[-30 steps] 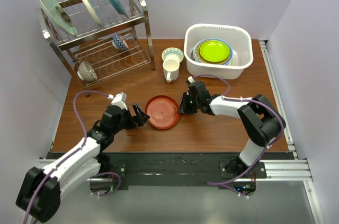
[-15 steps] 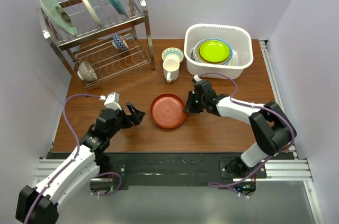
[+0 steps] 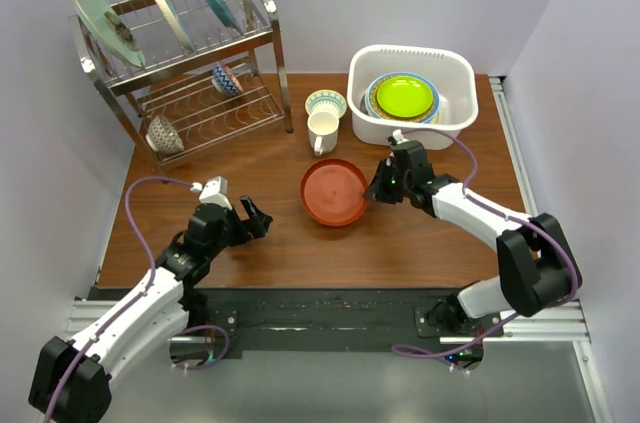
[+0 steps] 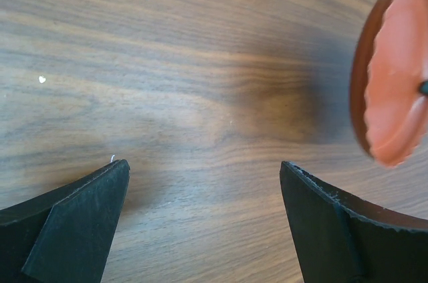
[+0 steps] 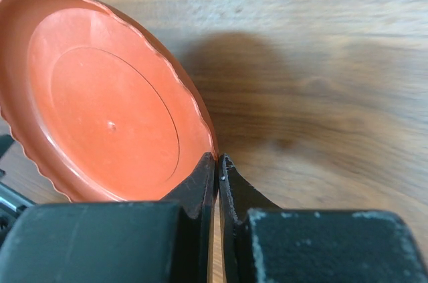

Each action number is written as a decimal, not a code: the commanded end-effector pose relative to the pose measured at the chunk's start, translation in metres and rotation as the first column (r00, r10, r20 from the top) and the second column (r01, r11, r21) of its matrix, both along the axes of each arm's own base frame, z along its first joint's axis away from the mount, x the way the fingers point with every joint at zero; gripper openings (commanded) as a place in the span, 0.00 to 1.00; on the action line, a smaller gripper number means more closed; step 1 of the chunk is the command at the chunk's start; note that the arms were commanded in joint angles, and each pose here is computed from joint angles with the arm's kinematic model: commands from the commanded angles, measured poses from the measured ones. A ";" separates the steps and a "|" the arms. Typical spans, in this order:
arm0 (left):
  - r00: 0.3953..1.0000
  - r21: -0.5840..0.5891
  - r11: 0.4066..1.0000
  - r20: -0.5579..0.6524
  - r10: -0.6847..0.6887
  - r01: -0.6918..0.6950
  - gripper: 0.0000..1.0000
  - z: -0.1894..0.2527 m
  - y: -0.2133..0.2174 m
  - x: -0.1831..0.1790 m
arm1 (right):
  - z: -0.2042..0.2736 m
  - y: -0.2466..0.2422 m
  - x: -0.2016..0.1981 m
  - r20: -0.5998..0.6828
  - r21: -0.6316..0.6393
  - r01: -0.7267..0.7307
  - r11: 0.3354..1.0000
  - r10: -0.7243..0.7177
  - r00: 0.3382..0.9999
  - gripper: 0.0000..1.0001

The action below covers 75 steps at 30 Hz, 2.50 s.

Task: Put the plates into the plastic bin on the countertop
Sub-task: Pick up the plate at the center of the board, then place the plate in the plastic bin.

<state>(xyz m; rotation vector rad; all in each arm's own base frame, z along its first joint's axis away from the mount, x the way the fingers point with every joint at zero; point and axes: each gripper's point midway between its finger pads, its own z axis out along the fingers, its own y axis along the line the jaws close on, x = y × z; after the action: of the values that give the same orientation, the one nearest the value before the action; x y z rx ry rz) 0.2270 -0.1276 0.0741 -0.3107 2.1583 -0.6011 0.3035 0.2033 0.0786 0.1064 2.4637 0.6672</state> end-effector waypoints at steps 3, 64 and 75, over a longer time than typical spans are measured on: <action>1.000 -0.001 1.000 0.014 0.016 -0.016 1.00 0.006 -0.001 0.007 | 0.027 -0.013 0.011 0.052 0.014 0.007 1.000 -0.008 0.999 0.00; 1.000 0.045 0.999 -0.016 0.011 -0.011 1.00 -0.002 0.004 0.004 | 0.143 -0.172 0.219 0.205 0.246 0.431 0.868 -0.482 0.852 0.00; 1.000 0.049 0.999 -0.017 0.010 -0.009 1.00 -0.002 0.005 0.003 | 0.131 -0.183 0.231 0.204 0.230 0.477 0.848 -0.521 0.829 0.02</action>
<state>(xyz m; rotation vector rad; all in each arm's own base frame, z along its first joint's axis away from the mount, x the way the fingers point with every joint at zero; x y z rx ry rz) 0.2215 -0.1210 0.0560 -0.3179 2.2307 -0.5353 0.5165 0.0305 0.1887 0.6662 2.0824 0.6202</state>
